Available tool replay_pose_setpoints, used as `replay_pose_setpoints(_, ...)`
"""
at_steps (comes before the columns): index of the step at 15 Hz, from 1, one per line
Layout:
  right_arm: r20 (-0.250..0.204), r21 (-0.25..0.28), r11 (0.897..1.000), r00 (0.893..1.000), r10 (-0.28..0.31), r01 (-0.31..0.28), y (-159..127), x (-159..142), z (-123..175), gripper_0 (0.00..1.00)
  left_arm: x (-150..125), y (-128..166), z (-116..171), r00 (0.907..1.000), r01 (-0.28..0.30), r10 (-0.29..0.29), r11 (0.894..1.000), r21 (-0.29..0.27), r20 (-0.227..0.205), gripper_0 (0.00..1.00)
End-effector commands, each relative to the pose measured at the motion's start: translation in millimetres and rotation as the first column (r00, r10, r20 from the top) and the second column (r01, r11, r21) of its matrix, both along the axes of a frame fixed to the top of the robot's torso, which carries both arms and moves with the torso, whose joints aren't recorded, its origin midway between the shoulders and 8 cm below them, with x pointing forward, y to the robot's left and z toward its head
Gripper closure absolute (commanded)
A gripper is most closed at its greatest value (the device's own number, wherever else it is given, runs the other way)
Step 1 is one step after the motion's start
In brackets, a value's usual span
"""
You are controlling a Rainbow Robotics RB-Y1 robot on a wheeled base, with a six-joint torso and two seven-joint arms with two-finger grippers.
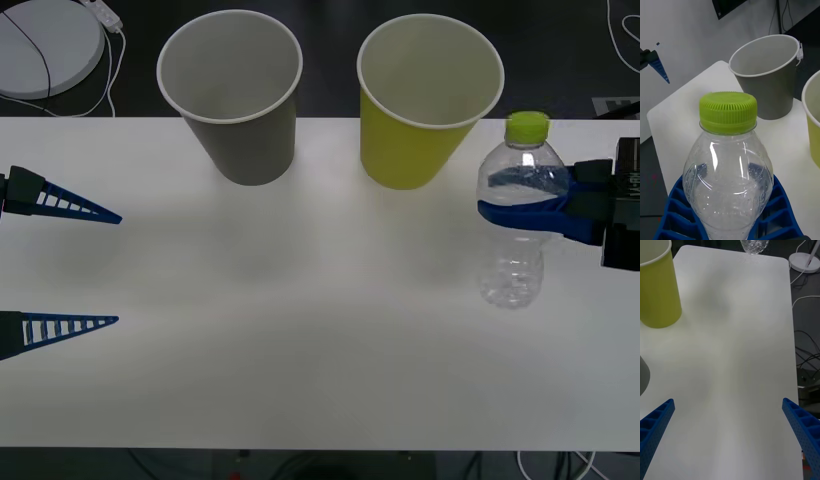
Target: Put the can into the green bin and the plastic bottle into the gray bin
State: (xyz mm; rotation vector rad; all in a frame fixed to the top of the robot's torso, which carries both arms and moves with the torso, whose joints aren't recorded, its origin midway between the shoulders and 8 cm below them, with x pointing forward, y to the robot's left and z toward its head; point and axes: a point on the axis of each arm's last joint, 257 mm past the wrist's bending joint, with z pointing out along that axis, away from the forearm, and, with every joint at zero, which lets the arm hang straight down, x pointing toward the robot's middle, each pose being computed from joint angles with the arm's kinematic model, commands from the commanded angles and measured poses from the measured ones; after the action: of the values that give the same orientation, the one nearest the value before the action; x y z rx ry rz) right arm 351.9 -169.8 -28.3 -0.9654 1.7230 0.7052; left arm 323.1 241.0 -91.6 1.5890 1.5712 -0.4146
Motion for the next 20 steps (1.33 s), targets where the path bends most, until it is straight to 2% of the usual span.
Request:
replay_pose_setpoints(1,-0.022,-0.018,1.000,1.000,-0.008,0.007,12,-2,13,1.00,0,0,0,1.0000,0.000,0.000,1.000,0.000,0.000,0.00)
replay_pose_setpoints(6,-0.080,-0.060,0.998,0.997,-0.005,0.000,23,-3,36,1.00,0,0,0,1.0000,0.000,0.000,1.000,0.000,0.000,0.00)
replay_pose_setpoints(9,-0.084,-0.097,0.995,0.996,0.024,-0.032,27,7,45,1.00,0,0,0,1.0000,0.000,0.000,1.000,0.000,0.000,0.00)
replay_pose_setpoints(20,-0.111,-0.135,0.988,0.992,0.062,-0.076,65,70,59,1.00,0,0,0,1.0000,0.000,0.000,1.000,0.000,0.000,0.00)
